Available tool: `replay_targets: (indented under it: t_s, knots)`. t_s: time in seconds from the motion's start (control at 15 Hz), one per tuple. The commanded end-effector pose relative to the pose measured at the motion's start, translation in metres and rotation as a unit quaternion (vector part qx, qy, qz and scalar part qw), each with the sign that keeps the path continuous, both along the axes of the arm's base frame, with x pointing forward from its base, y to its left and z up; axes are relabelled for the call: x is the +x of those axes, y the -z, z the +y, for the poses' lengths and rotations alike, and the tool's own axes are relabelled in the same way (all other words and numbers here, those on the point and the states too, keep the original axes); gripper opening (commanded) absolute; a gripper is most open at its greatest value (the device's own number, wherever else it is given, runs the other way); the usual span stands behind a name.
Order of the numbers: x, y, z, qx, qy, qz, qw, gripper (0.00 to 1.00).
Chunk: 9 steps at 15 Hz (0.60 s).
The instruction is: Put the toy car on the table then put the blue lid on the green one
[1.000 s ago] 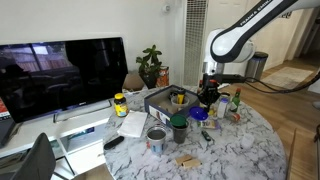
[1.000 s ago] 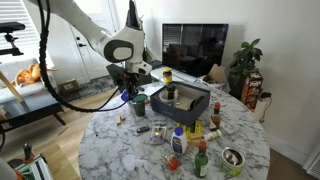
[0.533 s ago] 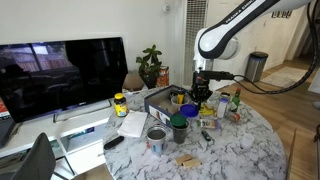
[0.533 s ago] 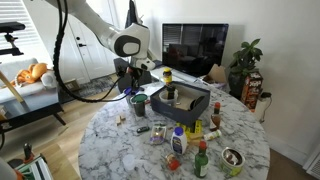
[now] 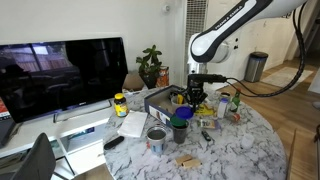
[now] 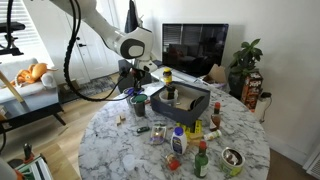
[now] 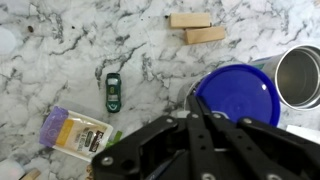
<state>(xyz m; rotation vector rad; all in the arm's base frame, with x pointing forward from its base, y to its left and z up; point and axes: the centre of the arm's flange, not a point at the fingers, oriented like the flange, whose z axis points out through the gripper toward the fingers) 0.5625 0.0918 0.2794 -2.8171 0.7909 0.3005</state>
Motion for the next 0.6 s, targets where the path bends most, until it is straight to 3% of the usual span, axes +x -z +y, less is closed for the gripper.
replay_targets:
  t_s: [0.0, 0.53]
  knots:
    - [0.000, -0.001, 0.000, 0.000, 0.000, 0.000, 1.0000, 0.00]
    - [0.012, 0.005, -0.002, -0.001, 0.024, -0.011, 0.9996, 0.00]
